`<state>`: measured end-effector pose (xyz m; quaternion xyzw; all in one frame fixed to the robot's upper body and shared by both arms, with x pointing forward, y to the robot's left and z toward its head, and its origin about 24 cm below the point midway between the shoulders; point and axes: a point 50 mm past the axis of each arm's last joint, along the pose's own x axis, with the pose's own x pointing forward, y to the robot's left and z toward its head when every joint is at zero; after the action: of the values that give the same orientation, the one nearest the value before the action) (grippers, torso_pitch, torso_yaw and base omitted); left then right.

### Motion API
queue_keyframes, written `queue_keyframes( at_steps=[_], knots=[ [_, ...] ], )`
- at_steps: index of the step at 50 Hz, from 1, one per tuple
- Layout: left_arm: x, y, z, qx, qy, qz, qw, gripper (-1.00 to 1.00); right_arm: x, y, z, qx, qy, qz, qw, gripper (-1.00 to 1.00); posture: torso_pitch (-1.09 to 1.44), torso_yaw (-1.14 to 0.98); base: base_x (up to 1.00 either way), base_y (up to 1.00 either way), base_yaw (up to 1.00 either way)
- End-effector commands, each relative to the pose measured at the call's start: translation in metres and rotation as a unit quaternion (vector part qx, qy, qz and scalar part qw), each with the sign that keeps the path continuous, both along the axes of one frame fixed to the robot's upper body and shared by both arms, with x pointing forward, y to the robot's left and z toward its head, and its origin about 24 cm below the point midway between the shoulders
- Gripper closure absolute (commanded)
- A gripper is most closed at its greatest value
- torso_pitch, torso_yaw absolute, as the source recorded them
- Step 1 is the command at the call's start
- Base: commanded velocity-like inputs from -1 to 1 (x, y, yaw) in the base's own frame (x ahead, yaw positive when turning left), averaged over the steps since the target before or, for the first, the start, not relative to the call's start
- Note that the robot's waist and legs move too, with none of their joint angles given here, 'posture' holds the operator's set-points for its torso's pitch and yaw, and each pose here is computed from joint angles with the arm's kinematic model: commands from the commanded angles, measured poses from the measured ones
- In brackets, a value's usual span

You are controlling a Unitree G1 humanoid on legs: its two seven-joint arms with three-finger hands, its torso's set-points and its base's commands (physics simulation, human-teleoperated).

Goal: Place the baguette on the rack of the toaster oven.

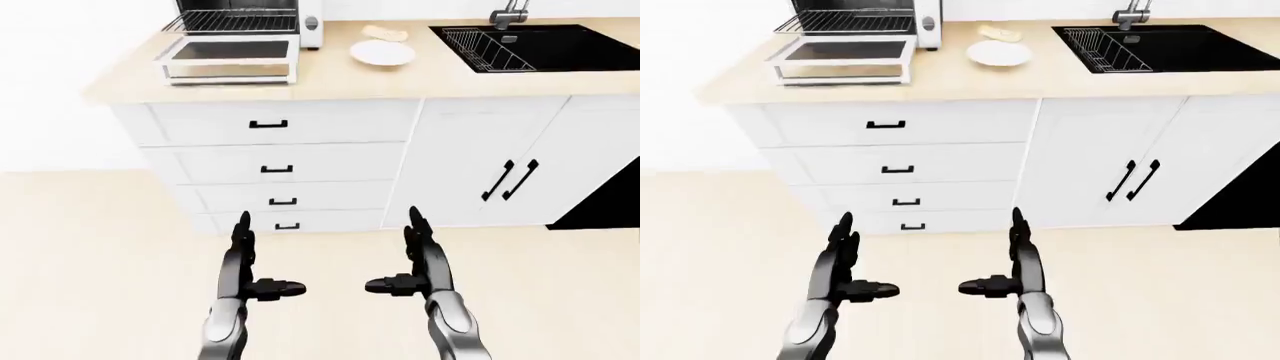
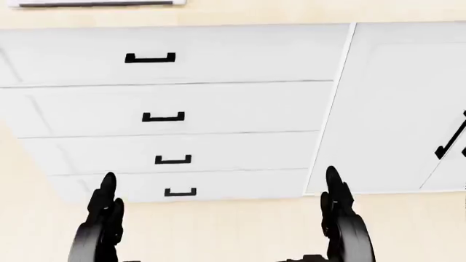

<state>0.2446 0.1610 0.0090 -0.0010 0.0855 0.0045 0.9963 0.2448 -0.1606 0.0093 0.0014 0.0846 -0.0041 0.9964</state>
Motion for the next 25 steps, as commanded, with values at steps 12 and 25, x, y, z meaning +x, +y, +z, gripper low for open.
queue_keyframes(
  at_steps=[12, 25],
  knots=[
    [0.026, 0.026, 0.126, 0.046, -0.155, 0.028, 0.9865, -1.0, 0.013, -0.012, 0.131, -0.04, -0.181, -0.022, 0.9824, -1.0, 0.0, 0.0, 0.0, 0.0, 0.0],
    [0.048, 0.024, 0.209, 0.071, -0.227, 0.026, 0.9709, -1.0, 0.016, -0.005, 0.218, -0.077, -0.261, 0.008, 0.9623, -1.0, 0.0, 0.0, 0.09, 0.0, 0.0]
  ],
)
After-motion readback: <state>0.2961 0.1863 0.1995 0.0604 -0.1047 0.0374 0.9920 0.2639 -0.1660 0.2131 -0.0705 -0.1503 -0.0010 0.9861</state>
